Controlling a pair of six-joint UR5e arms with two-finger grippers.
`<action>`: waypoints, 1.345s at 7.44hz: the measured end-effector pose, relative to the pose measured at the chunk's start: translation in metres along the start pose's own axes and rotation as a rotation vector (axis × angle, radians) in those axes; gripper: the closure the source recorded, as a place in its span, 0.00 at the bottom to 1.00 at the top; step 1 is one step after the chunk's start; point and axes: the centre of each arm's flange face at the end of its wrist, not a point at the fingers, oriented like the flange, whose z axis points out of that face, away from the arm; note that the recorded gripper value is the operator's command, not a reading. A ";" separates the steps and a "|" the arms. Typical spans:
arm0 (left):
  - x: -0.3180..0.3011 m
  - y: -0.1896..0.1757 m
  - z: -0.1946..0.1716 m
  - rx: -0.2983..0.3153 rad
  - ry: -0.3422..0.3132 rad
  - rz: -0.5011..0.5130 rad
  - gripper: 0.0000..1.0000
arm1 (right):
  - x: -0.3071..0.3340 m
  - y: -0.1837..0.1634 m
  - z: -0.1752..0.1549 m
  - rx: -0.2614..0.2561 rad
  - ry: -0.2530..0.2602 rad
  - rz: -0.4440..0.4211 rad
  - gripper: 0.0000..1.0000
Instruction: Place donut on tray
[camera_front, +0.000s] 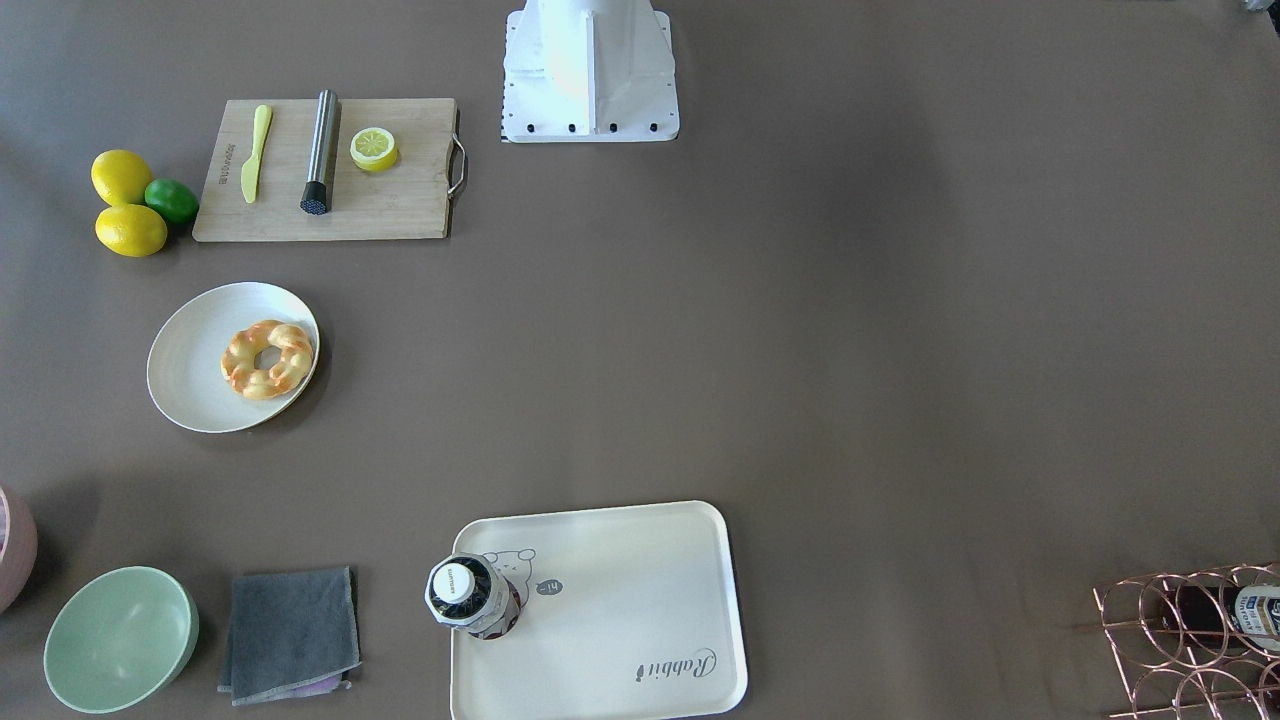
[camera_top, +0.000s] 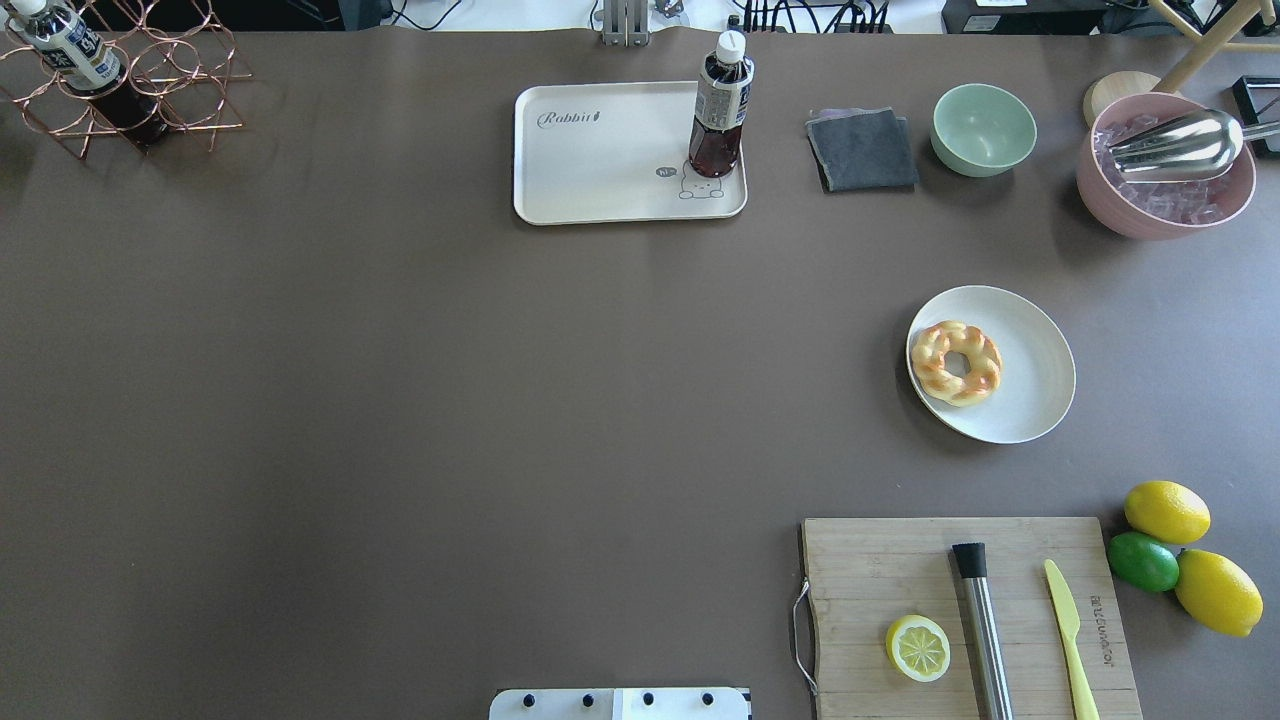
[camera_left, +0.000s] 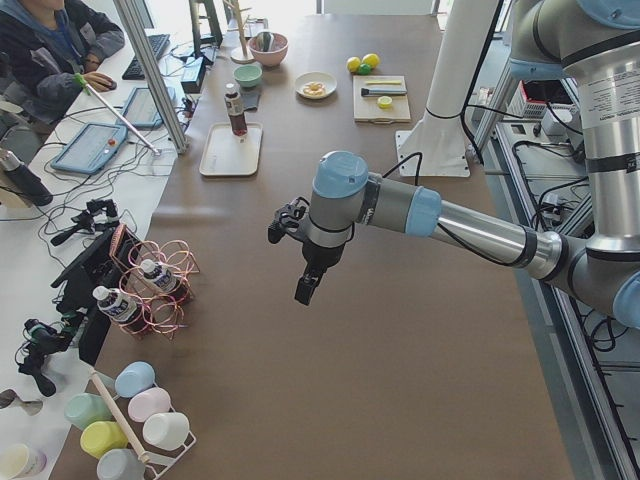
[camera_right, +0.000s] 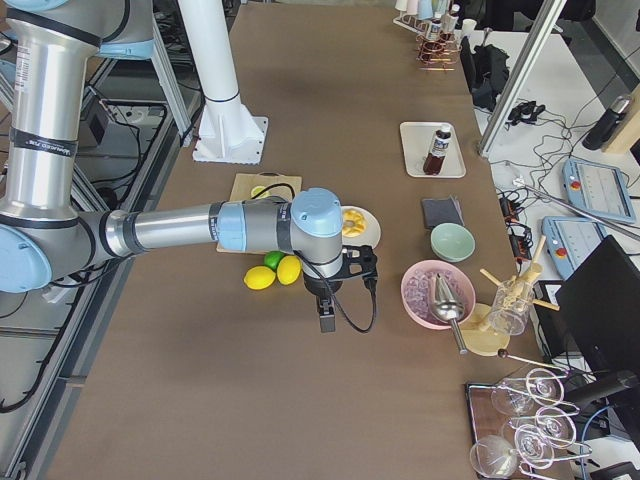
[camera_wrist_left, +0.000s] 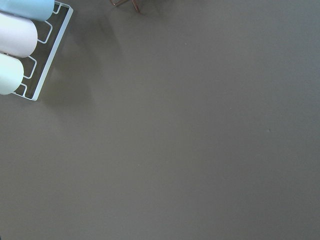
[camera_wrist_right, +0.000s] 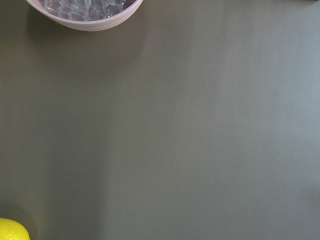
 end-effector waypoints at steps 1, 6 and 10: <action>0.000 0.000 -0.001 0.001 0.000 0.001 0.02 | 0.000 0.001 0.000 0.000 -0.001 0.000 0.00; 0.001 -0.001 -0.001 0.004 0.001 0.004 0.02 | 0.002 0.023 0.006 -0.021 -0.005 0.014 0.00; 0.005 -0.002 -0.007 0.015 -0.002 0.009 0.02 | -0.008 0.050 -0.002 -0.019 -0.018 0.029 0.00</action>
